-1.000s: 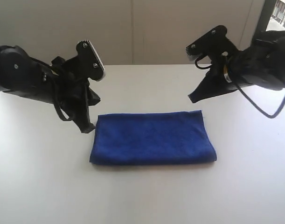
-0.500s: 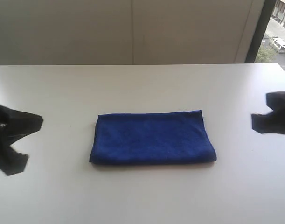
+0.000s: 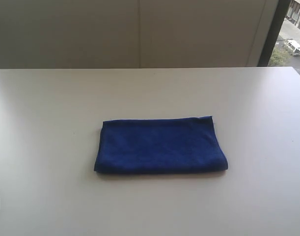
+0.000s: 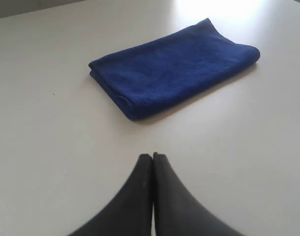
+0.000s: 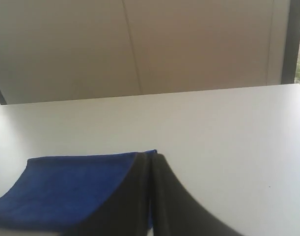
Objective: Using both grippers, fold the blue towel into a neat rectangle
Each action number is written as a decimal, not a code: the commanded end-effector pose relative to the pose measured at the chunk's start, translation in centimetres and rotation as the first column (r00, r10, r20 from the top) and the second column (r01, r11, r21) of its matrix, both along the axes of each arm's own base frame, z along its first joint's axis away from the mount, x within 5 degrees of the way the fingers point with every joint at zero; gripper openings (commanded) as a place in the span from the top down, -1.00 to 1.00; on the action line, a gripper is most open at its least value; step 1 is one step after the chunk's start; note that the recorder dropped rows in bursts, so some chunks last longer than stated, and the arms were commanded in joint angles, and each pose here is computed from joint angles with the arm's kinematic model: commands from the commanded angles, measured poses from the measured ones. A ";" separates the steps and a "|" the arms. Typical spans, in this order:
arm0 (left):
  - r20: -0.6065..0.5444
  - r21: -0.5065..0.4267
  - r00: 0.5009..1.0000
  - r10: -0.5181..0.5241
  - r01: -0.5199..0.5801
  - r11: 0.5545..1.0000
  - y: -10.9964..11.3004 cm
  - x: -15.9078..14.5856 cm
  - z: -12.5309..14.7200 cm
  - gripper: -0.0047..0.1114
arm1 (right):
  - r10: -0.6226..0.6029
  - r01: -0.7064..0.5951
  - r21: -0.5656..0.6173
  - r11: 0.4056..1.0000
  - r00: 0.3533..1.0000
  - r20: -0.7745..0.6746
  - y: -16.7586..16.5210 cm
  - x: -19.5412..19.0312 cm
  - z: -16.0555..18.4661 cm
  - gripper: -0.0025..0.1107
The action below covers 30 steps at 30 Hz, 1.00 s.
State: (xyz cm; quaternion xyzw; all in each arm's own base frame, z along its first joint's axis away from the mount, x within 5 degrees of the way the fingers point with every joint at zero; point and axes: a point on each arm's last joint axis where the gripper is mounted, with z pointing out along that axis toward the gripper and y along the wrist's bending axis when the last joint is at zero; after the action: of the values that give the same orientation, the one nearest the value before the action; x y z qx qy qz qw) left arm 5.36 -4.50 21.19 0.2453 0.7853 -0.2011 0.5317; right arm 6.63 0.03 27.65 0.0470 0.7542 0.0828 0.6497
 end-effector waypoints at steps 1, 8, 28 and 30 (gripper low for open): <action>-0.023 -0.014 1.000 -0.001 0.001 1.000 0.0 -0.1 -0.2 0.92 | 0.002 -0.002 0.006 1.000 1.000 0.013 0.0 0.0 0.0 0.96; -0.020 -0.015 1.000 0.000 0.000 1.000 0.0 -0.1 -0.2 0.92 | 0.002 -0.002 0.006 1.000 1.000 0.013 0.0 0.0 0.0 0.96; 0.186 -0.132 0.887 0.424 -0.405 0.905 2.8 -0.8 1.2 0.92 | 0.002 -0.002 0.007 1.000 1.000 0.018 0.0 -0.1 0.0 0.96; 0.180 -0.130 0.881 0.438 -0.420 0.898 2.9 -0.7 1.2 0.92 | 0.003 -0.003 0.008 1.000 1.000 0.022 0.0 -0.1 0.0 0.96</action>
State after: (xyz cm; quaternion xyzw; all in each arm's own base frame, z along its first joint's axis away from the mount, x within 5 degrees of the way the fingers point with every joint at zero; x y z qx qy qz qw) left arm 4.60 -1.77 22.45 0.0820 0.7525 -0.0887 0.6474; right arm 6.62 0.06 27.70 0.0460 0.7523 0.0841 0.6518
